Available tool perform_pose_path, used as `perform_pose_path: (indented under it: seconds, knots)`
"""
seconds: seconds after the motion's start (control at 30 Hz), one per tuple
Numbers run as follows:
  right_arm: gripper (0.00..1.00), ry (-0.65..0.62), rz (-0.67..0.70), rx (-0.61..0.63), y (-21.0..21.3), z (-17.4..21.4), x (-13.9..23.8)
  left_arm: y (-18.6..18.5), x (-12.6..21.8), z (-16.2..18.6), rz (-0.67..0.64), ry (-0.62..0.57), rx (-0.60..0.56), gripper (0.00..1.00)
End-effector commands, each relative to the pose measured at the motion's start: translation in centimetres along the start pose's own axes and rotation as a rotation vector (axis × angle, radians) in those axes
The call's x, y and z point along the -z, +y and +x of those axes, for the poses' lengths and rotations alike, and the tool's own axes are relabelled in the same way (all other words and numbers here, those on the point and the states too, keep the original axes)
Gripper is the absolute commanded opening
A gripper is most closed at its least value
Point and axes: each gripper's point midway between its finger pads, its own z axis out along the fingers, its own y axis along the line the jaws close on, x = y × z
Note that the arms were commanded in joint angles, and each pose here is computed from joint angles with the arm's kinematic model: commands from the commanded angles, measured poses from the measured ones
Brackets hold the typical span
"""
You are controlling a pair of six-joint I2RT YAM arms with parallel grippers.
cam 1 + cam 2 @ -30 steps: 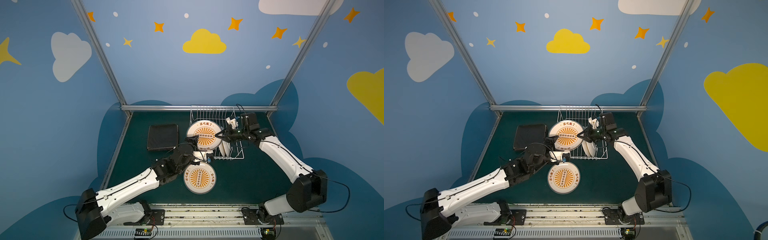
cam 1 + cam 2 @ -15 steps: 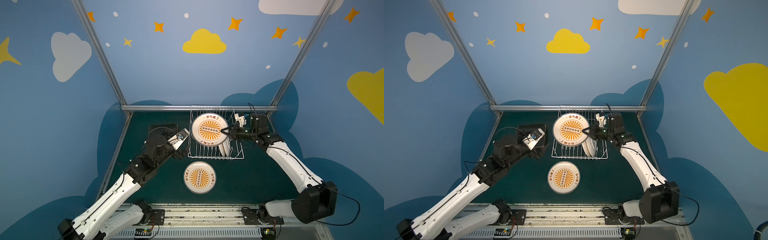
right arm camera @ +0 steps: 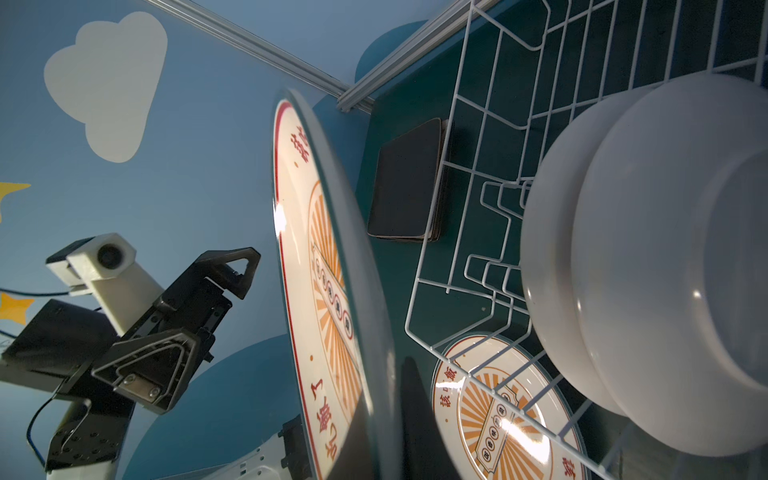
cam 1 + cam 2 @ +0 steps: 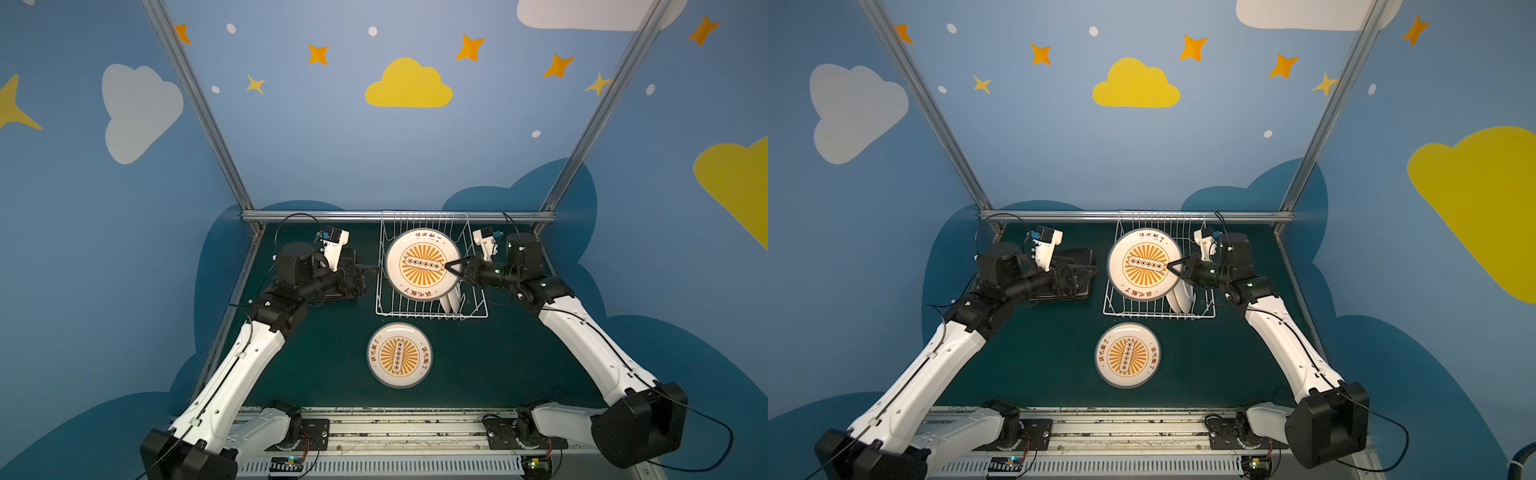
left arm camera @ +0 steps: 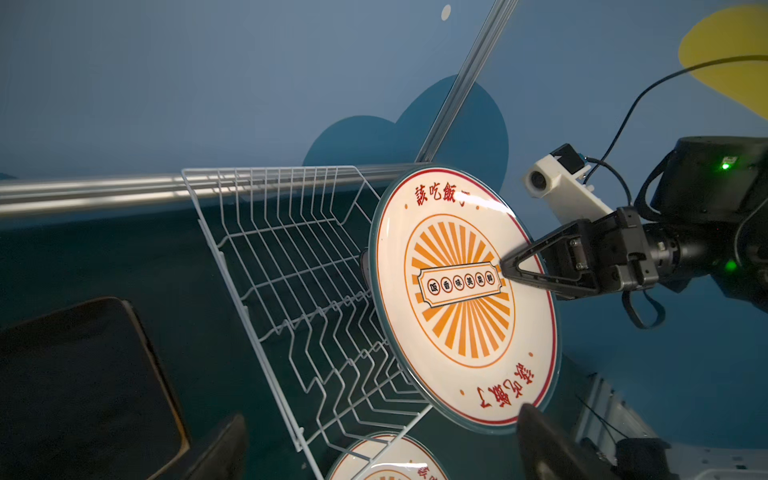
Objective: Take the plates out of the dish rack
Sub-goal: 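Hold the printed plate flat above the rack with both grippers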
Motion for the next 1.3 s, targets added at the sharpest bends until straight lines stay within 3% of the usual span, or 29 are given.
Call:
perform_pose_path:
  seconds: [0.0, 0.3, 0.6, 1.03, 1.27]
  knots:
    - [0.00, -0.078, -0.081, 0.137, 2.7, -1.3, 1.3, -2.2, -0.8, -0.8, 0.160, 0.030, 0.118, 0.99]
    - [0.00, -0.083, -0.132, 0.189, 3.3, -1.5, 1.0, -3.6, -3.8, -0.4, 0.374, 0.145, 0.210, 0.99]
    - [0.00, -0.050, -0.161, 0.186, 3.1, -1.1, 0.2, -3.2, -5.9, 0.5, 0.422, 0.209, 0.281, 0.97]
    - [0.00, -0.010, -0.175, 0.177, 2.9, -0.5, -0.9, -4.3, -7.2, 1.0, 0.460, 0.243, 0.290, 0.71]
    - [0.00, 0.001, -0.171, 0.173, 2.6, -0.1, -1.3, -4.3, -7.2, 1.1, 0.456, 0.254, 0.292, 0.42]
